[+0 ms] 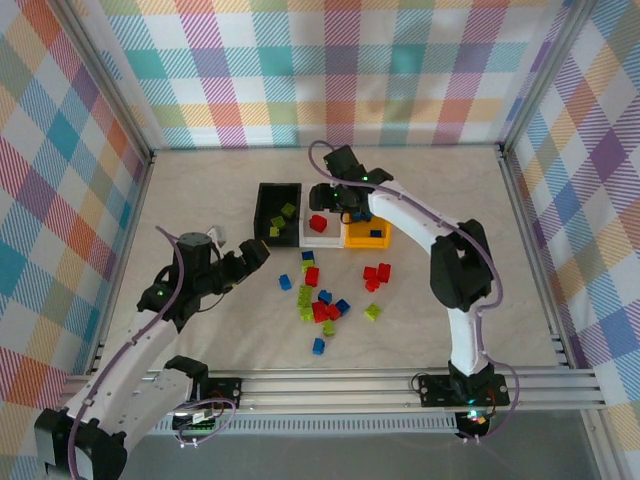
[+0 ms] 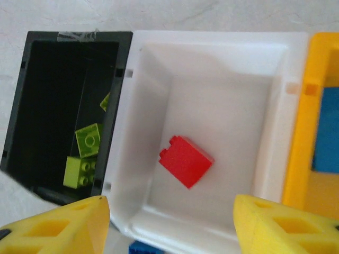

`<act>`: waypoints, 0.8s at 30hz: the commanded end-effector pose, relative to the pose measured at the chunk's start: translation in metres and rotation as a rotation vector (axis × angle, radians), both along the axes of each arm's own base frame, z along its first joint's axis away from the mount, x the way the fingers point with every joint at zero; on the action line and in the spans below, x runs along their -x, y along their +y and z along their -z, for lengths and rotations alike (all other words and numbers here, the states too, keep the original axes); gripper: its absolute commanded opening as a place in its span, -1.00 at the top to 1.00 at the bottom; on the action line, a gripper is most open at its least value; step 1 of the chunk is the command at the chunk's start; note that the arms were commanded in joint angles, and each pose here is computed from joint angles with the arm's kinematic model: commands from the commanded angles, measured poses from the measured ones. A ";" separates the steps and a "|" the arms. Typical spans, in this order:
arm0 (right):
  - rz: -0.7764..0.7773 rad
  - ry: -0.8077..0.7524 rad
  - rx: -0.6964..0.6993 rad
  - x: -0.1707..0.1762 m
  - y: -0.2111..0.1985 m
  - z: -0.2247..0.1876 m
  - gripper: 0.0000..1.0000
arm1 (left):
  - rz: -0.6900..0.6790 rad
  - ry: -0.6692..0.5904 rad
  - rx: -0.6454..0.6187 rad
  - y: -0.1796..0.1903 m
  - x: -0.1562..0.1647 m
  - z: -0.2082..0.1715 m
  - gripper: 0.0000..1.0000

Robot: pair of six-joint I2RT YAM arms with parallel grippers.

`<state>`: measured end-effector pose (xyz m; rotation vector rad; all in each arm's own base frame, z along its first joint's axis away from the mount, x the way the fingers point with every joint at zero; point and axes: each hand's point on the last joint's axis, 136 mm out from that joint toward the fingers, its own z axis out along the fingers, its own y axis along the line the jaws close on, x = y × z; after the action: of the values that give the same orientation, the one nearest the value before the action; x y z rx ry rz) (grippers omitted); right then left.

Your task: Sort the legos into containers by color

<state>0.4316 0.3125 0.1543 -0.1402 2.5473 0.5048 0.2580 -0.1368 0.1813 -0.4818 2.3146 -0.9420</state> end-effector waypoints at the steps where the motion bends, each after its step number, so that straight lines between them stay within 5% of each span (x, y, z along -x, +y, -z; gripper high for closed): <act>1: 0.016 -0.038 -0.039 0.027 -0.015 -0.031 -0.27 | 0.110 0.024 -0.139 -0.016 0.008 0.006 -0.90; 8: 0.059 -0.023 -0.031 0.090 -0.066 -0.009 -0.27 | 0.316 0.060 -0.493 -0.076 0.009 0.048 -0.78; 16: 0.101 -0.029 -0.004 0.134 -0.109 -0.001 -0.30 | 0.414 0.122 -0.755 -0.101 -0.026 0.097 -0.66; 24: 0.120 -0.046 -0.018 0.145 -0.121 -0.005 -0.31 | 0.441 0.145 -0.820 -0.115 -0.045 0.119 -0.42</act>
<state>0.2870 0.1965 0.1556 -0.0341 2.5065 0.4677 0.2985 -0.2491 0.0612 0.2654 2.7387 -0.1127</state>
